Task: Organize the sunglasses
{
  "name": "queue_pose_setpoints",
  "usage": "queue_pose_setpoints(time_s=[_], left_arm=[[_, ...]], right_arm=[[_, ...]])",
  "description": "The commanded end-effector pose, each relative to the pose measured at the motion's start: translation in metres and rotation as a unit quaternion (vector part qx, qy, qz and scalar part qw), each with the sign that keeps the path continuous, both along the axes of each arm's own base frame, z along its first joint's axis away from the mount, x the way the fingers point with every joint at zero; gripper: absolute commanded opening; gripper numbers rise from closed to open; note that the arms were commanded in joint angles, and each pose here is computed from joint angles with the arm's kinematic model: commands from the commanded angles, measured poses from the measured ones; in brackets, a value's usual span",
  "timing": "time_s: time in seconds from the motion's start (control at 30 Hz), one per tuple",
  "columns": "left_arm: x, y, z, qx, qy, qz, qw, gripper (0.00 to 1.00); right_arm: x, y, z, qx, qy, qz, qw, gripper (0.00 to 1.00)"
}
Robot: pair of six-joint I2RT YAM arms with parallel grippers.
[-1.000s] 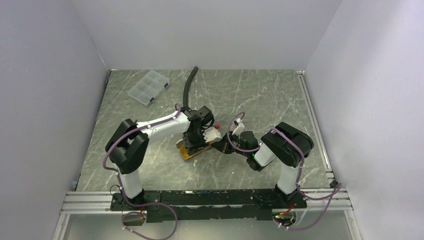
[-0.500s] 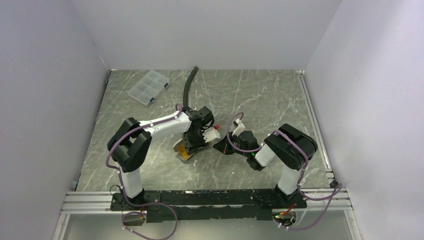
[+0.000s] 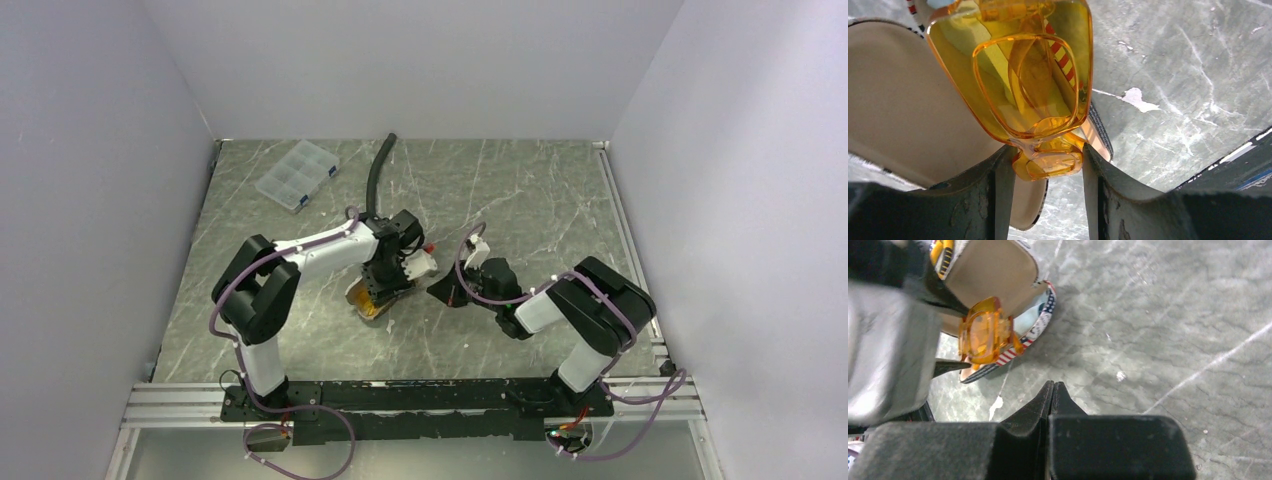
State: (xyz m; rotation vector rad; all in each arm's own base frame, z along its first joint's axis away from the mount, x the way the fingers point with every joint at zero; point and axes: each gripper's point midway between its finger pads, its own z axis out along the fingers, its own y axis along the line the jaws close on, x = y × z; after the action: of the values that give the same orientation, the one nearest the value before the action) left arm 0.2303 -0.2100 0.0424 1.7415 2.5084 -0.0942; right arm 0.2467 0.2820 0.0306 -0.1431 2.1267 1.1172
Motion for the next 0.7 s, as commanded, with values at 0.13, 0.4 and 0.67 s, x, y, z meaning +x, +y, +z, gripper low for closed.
queue_pose_setpoints(time_s=[0.13, 0.4, 0.67], left_arm=[[0.008, -0.005, 0.016, -0.048, -0.019, 0.039, 0.998, 0.34], [0.005, -0.002, 0.013, -0.045, -0.013, 0.040, 0.998, 0.36], [0.005, -0.003, 0.014, -0.049, -0.013, 0.040, 0.998, 0.36]], right_arm=[[0.000, 0.028, 0.056, 0.080, -0.063, 0.065, 0.993, 0.13], [0.008, 0.034, 0.074, 0.110, -0.084, 0.060, 0.989, 0.27], [0.021, 0.044, 0.071, 0.114, -0.074, 0.053, 0.989, 0.32]])
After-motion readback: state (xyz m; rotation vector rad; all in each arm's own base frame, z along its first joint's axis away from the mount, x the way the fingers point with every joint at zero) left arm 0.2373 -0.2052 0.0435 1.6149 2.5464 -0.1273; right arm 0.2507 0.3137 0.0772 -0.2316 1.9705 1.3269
